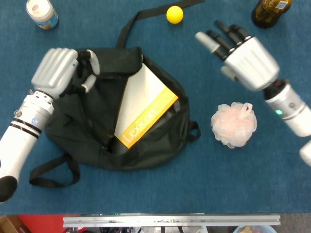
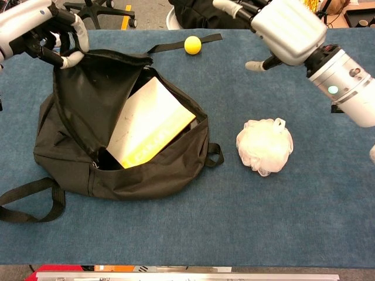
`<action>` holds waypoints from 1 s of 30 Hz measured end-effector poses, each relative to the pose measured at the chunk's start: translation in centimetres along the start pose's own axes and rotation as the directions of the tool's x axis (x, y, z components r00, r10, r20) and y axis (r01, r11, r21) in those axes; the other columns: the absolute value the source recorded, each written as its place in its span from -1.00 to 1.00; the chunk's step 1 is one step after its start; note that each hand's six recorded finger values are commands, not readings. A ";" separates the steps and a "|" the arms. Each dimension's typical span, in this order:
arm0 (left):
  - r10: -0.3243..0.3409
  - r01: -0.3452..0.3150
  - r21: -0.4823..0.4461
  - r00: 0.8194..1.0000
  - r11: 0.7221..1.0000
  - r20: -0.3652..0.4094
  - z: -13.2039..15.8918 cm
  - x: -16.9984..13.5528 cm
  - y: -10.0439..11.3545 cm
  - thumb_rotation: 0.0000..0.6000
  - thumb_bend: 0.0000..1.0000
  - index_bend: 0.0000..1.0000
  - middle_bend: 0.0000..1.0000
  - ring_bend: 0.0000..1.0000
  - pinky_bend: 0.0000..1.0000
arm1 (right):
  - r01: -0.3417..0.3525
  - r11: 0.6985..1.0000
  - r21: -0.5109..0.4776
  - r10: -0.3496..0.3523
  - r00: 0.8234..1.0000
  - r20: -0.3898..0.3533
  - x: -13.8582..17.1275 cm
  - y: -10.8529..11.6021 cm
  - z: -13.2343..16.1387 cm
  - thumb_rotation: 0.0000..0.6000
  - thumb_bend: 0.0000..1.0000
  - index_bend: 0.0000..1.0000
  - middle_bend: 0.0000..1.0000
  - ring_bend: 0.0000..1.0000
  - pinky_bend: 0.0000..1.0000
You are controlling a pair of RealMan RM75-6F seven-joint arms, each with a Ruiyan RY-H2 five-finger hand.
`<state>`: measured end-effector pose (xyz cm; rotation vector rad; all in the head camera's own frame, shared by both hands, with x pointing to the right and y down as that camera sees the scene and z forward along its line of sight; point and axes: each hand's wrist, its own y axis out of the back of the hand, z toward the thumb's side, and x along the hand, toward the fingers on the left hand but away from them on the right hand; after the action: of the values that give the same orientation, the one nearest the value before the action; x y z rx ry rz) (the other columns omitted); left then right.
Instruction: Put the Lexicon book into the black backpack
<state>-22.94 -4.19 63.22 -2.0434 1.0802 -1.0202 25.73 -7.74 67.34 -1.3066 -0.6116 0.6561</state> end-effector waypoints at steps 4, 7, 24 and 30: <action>-0.065 0.065 -0.025 0.998 0.998 0.022 0.7 -0.1 -0.3 1.00 -0.33 -0.55 -0.37 -0.46 -0.04 | -0.004 1.000 0.021 0.002 0.998 0.064 1.4 0.8 -2.6 1.00 -0.93 -0.98 -0.49 -0.76 -0.41; -0.081 0.083 -0.042 0.996 0.996 0.041 1.3 -0.1 -0.4 1.00 -0.40 -0.63 -0.50 -0.59 -0.24 | -0.009 0.999 0.032 0.005 0.994 0.110 2.5 1.4 -4.4 1.00 -0.93 -0.98 -0.48 -0.76 -0.41; 0.003 -0.002 -0.096 1.000 0.995 0.005 -0.6 -0.9 1.1 1.00 -0.48 -0.85 -0.74 -0.84 -0.60 | -0.123 0.992 0.018 0.115 0.959 0.258 8.3 3.6 -9.9 1.00 -0.90 -0.69 -0.35 -0.72 -0.39; 0.091 -0.093 -0.042 0.994 0.995 -0.056 -4.0 -2.7 2.2 1.00 -0.48 -0.72 -0.71 -0.80 -0.60 | -0.203 0.979 -0.013 0.195 0.921 0.338 12.0 4.8 -11.4 1.00 -0.78 -0.40 -0.22 -0.56 -0.22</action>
<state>-28.13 -3.55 62.64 -1.9914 1.2233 -1.0182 41.73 -5.79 61.26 -1.2541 -0.7518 1.0679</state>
